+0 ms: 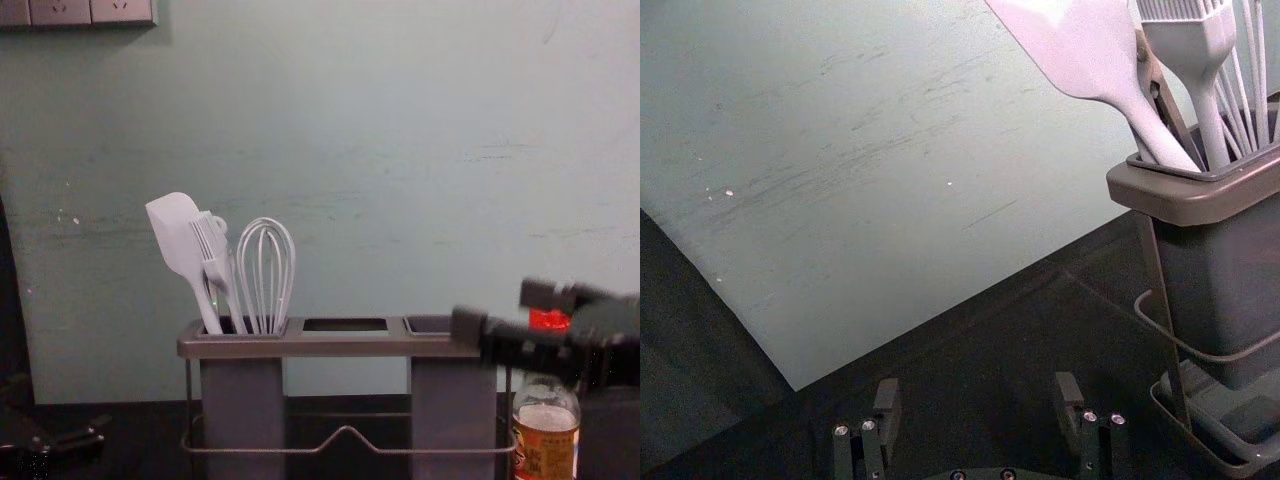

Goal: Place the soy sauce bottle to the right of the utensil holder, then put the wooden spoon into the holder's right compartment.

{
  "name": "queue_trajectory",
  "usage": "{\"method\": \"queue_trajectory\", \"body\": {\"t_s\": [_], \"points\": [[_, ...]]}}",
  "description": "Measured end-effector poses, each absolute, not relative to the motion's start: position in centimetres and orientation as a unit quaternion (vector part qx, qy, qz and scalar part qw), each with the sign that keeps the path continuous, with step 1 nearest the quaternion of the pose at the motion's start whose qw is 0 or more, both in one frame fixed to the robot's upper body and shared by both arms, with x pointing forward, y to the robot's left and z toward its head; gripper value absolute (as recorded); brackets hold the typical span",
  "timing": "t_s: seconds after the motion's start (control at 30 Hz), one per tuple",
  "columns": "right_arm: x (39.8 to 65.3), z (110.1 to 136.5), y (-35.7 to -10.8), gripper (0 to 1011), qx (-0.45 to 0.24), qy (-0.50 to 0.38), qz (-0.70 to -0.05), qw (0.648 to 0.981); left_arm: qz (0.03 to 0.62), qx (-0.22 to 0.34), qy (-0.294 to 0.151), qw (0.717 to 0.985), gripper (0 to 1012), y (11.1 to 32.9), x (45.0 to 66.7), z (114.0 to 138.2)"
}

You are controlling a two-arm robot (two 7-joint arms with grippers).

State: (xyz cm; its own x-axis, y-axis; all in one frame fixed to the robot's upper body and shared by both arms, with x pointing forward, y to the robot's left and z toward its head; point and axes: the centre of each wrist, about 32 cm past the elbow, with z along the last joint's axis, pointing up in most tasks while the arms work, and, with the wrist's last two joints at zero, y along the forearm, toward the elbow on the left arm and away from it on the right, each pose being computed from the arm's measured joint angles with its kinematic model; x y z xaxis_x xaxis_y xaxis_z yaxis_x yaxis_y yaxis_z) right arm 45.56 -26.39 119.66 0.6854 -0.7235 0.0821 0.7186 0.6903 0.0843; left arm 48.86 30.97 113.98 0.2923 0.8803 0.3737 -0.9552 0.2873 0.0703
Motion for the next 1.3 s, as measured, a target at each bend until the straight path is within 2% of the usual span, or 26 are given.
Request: {"method": "queue_trajectory", "body": {"t_s": [0.3, 0.6, 1.3], "points": [[44.8, 117.3, -25.1, 1002, -0.028, -0.017, -0.355, 0.934, 0.580, 0.141, -0.132, 0.791, 1005, 31.0, 48.9, 114.0], [44.3, 115.5, -24.4, 1002, -0.031, -0.010, -0.354, 0.935, 0.580, 0.141, -0.132, 0.791, 1005, 31.0, 48.9, 114.0], [44.3, 115.8, -24.5, 1002, -0.032, -0.010, -0.354, 0.934, 0.580, 0.142, -0.132, 0.791, 1005, 31.0, 48.9, 114.0]]}}
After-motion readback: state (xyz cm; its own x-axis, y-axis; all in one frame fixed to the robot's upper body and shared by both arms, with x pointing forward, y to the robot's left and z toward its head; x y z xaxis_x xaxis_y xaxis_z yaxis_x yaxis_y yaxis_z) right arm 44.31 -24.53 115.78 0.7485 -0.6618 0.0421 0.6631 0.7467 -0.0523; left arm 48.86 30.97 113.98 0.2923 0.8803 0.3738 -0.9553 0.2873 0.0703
